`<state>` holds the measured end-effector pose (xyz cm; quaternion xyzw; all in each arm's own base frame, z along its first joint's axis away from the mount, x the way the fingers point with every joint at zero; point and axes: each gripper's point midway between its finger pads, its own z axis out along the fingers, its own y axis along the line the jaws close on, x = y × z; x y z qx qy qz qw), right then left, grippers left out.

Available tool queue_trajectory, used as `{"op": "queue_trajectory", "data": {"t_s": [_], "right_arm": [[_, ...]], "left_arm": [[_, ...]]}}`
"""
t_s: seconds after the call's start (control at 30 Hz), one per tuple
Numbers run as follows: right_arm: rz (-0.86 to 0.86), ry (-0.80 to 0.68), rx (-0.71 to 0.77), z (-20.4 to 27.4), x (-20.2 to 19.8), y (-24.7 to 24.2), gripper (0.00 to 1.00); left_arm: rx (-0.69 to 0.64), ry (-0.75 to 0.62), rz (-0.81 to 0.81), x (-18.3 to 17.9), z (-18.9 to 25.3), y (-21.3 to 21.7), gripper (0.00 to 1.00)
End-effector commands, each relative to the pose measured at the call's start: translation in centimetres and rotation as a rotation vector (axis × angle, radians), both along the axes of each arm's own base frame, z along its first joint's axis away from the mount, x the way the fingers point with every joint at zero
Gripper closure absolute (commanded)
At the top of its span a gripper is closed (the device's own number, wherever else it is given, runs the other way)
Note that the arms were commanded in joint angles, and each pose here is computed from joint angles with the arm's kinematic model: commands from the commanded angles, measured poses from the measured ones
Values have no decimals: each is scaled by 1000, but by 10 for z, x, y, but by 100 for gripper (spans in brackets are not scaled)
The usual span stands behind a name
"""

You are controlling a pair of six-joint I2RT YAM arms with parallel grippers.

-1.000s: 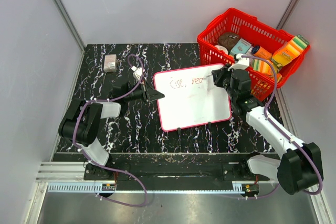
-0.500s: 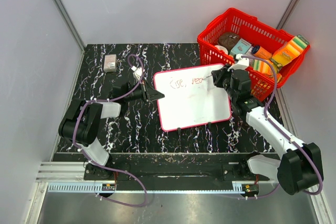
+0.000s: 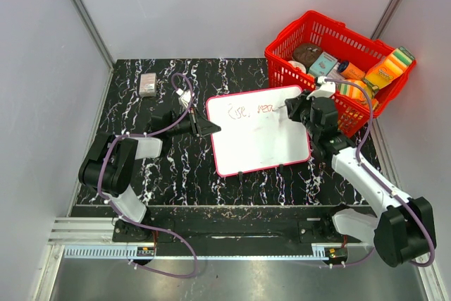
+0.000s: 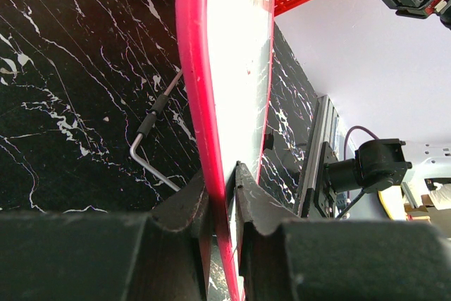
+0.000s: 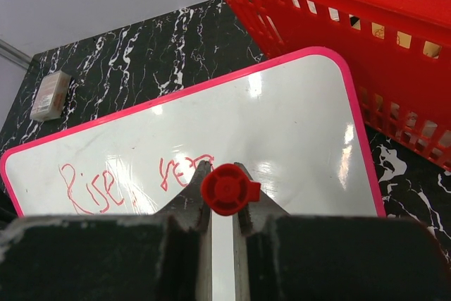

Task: Write a sentence on the whiteboard
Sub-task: Put down the whiteboard on the whiteboard stand.

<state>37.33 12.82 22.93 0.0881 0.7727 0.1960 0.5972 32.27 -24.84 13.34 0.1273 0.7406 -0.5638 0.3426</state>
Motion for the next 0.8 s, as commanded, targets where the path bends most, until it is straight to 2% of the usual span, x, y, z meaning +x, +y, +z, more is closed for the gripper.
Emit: {"op": "queue_trajectory", "data": {"t_s": [0.0, 0.33, 0.77], "right_arm": [[-49, -44, -3, 15, 1, -12, 100], [-84, -171, 32, 59, 1, -18, 100], [-100, -130, 24, 49, 17, -17, 100]], "left_arm": [[13, -136, -23, 2, 16, -6, 100], [14, -135, -22, 2, 16, -6, 100], [14, -133, -25, 1, 15, -6, 100]]}}
